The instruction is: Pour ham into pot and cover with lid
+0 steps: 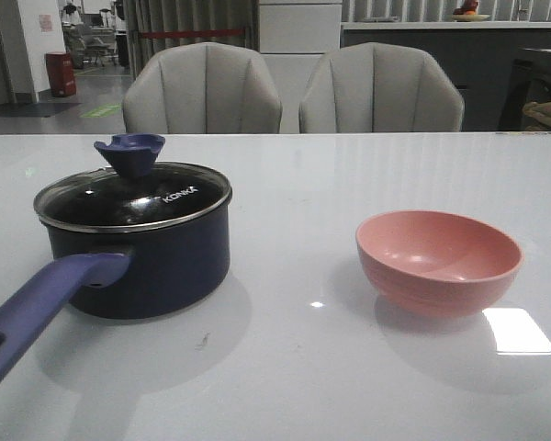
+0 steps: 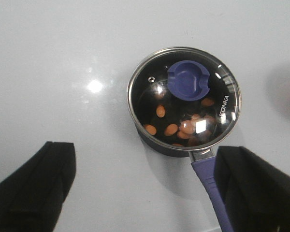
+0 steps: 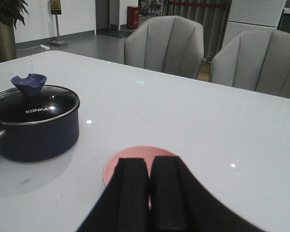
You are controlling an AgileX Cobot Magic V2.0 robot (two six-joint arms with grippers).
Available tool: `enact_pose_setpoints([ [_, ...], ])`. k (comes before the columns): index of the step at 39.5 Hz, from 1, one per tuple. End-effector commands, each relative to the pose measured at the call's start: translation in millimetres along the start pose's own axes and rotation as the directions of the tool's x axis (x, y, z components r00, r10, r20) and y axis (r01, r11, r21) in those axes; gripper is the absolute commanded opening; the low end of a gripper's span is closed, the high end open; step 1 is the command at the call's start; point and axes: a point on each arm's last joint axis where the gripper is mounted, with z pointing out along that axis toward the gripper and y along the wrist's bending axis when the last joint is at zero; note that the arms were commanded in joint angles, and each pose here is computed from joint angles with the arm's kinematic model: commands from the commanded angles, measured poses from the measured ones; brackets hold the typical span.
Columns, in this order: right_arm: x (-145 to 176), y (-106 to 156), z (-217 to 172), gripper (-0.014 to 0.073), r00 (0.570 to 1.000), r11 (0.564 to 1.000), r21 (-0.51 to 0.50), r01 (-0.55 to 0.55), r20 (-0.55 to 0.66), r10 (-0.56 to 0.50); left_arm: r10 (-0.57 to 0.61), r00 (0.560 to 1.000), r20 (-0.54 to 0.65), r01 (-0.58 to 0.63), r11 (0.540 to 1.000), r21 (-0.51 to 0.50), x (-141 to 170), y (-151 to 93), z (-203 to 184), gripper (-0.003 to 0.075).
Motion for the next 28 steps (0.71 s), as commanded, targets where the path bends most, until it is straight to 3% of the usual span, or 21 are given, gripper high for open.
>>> enact_pose_setpoints([
  [1,-15,-2,-1,0.0165,0.996,1.000,0.023,0.003,0.088,-0.005,-0.002,0.975,0.222,0.001,1.000,0.005,19,1,-29,0.0605],
  [10,-15,-2,-1,0.0165,0.996,1.000,0.023,0.003,0.088,-0.005,0.021,0.850,0.526,-0.018,1.000,-0.011,102,5,-60,0.0605],
  [17,-15,-2,-1,0.0165,0.996,1.000,0.023,0.003,0.088,-0.005,0.032,0.795,0.606,-0.026,0.999,-0.019,155,7,-48,0.0592],
  [20,-15,-2,-1,0.0165,0.996,1.000,0.023,0.003,0.088,-0.005,0.033,0.800,0.600,-0.026,0.999,-0.019,164,7,-41,0.0506],
  [23,-15,-2,-1,0.0165,0.996,1.000,0.023,0.003,0.088,-0.005,0.033,0.807,0.589,-0.027,0.999,-0.019,167,8,-37,0.0334],
  [24,-15,-2,-1,0.0165,0.996,1.000,0.023,0.003,0.088,-0.005,0.033,0.805,0.592,-0.027,0.999,-0.019,167,8,-36,0.0225],
  [26,-15,-2,-1,0.0165,0.996,1.000,0.023,0.003,0.088,-0.005,0.033,0.801,0.598,-0.027,0.999,-0.019,167,8,-35,0.0088],
  [28,-15,-2,-1,0.0165,0.996,1.000,0.023,0.003,0.088,-0.005,0.033,0.793,0.608,-0.027,0.999,-0.018,166,7,-36,0.0137],
])
